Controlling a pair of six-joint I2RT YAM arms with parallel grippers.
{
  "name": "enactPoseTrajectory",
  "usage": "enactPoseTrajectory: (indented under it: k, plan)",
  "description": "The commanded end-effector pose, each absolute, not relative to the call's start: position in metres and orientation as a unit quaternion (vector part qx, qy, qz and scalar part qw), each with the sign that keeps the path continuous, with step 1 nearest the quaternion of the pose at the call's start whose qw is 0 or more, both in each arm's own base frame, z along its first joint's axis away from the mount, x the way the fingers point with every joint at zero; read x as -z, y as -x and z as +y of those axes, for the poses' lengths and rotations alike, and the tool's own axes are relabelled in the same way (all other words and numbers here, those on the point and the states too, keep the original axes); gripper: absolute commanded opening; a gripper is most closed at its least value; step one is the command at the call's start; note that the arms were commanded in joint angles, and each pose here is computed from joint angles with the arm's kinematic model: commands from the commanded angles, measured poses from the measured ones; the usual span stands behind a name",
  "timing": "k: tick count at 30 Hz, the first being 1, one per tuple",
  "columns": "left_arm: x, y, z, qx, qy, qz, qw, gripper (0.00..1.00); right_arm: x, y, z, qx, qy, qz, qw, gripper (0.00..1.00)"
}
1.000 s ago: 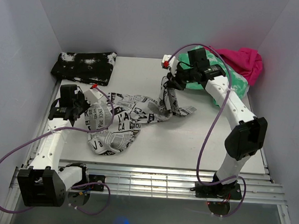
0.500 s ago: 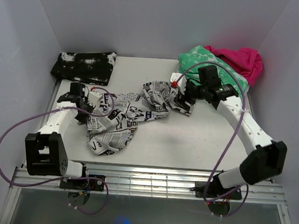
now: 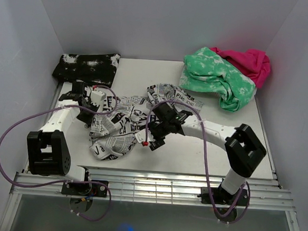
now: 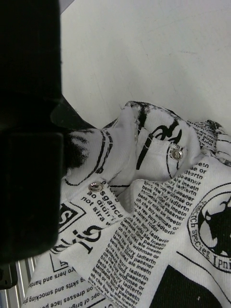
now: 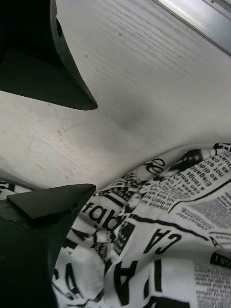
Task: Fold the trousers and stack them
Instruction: Flatten the trousers out
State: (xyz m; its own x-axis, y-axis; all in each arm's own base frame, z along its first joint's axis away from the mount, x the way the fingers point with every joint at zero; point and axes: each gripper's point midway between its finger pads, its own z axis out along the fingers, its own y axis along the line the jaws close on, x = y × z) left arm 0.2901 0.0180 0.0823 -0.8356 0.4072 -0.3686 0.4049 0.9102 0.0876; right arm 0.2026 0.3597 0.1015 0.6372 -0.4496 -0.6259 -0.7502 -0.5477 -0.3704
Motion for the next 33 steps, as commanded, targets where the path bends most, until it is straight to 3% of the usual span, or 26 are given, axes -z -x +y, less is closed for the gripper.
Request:
enactPoseTrajectory:
  k: [1,10,17,27,33]
  plan:
    - [-0.101,-0.305,0.010,0.018,-0.206,0.951,0.229,0.00,-0.113,-0.219,0.400,-0.191,0.862,0.286,0.372,0.68]
    - [-0.108,-0.315,0.005,0.032,-0.204,0.946,0.249,0.00,-0.083,-0.247,0.445,-0.175,0.869,0.296,0.357,0.60]
    - [-0.109,-0.321,0.009,0.027,-0.210,0.943,0.255,0.00,-0.053,-0.246,0.428,-0.166,0.880,0.307,0.322,0.57]
    - [-0.103,-0.318,0.013,0.026,-0.211,0.942,0.259,0.00,-0.073,-0.241,0.398,-0.167,0.874,0.312,0.333,0.57]
    - [-0.100,-0.320,0.011,0.036,-0.208,0.943,0.257,0.00,-0.052,-0.241,0.388,-0.172,0.886,0.312,0.296,0.57]
